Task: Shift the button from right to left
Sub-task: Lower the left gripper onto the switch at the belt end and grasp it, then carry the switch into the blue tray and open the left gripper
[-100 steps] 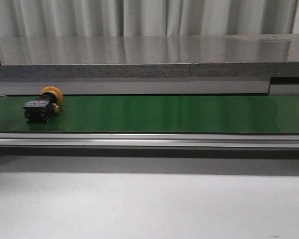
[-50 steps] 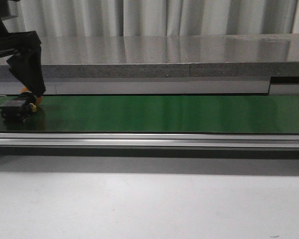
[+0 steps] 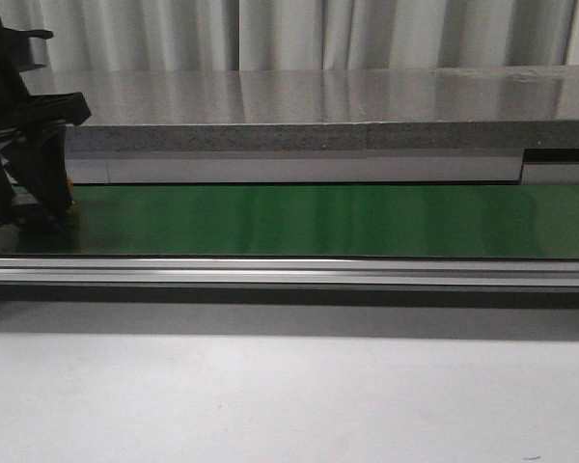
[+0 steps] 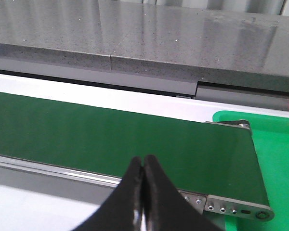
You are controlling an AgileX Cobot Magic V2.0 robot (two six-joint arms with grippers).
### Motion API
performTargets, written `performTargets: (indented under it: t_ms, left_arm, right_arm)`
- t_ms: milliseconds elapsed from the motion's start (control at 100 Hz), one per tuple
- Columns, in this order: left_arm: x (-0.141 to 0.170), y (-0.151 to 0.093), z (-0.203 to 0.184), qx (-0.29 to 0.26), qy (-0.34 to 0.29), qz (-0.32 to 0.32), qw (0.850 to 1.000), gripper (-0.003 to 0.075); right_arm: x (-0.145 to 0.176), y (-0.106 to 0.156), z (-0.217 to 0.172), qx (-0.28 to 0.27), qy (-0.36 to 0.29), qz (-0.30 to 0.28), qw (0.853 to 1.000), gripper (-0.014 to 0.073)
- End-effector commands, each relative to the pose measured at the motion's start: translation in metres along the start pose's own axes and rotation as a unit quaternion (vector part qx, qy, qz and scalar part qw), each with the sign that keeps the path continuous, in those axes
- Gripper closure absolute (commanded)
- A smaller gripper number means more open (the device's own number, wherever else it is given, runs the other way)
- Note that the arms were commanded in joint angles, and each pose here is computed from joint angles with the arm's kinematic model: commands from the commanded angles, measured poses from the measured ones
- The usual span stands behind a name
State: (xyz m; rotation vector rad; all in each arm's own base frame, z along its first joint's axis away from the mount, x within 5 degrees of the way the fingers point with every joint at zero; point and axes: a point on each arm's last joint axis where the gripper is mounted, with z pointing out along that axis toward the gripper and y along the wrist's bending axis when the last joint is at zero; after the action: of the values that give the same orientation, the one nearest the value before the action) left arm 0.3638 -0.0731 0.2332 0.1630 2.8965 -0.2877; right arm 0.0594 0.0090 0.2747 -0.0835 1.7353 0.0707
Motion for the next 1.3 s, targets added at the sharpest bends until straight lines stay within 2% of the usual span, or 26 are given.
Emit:
performTargets:
  t_ms: [0, 300, 450, 590, 810, 1070, 1290]
  left_arm:
    - [-0.008, -0.009, -0.025, 0.012, -0.049, -0.001, 0.999, 0.0489]
    - [-0.017, -0.014, -0.047, 0.016, -0.064, 0.008, 0.998, 0.051]
    - [-0.022, -0.008, -0.071, -0.006, -0.093, 0.017, 0.996, 0.051]
    - [-0.018, 0.021, -0.089, -0.021, -0.103, -0.019, 0.994, 0.051]
    - [-0.002, 0.087, -0.107, -0.086, -0.073, -0.061, 0.992, 0.051]
    - [0.011, 0.139, -0.118, -0.132, -0.06, 0.004, 0.989, 0.051]
    - [0.013, 0.153, -0.122, -0.159, -0.056, 0.109, 0.98, 0.051]
  right_arm:
    - [-0.014, -0.001, -0.002, 0.007, -0.046, 0.003, 0.999, 0.0662]
    - [-0.014, -0.001, -0.002, 0.007, -0.046, 0.003, 0.999, 0.0662]
    - [-0.014, -0.001, -0.002, 0.007, -0.046, 0.003, 0.999, 0.0662]
    - [-0.014, -0.001, -0.002, 0.007, -0.046, 0.003, 0.999, 0.0662]
    - [-0.014, -0.001, -0.002, 0.007, -0.046, 0.003, 0.999, 0.0662]
    - [-0.014, -0.001, -0.002, 0.007, -0.046, 0.003, 0.999, 0.0662]
    - [-0.015, -0.001, -0.002, 0.007, -0.048, 0.003, 0.999, 0.0662]
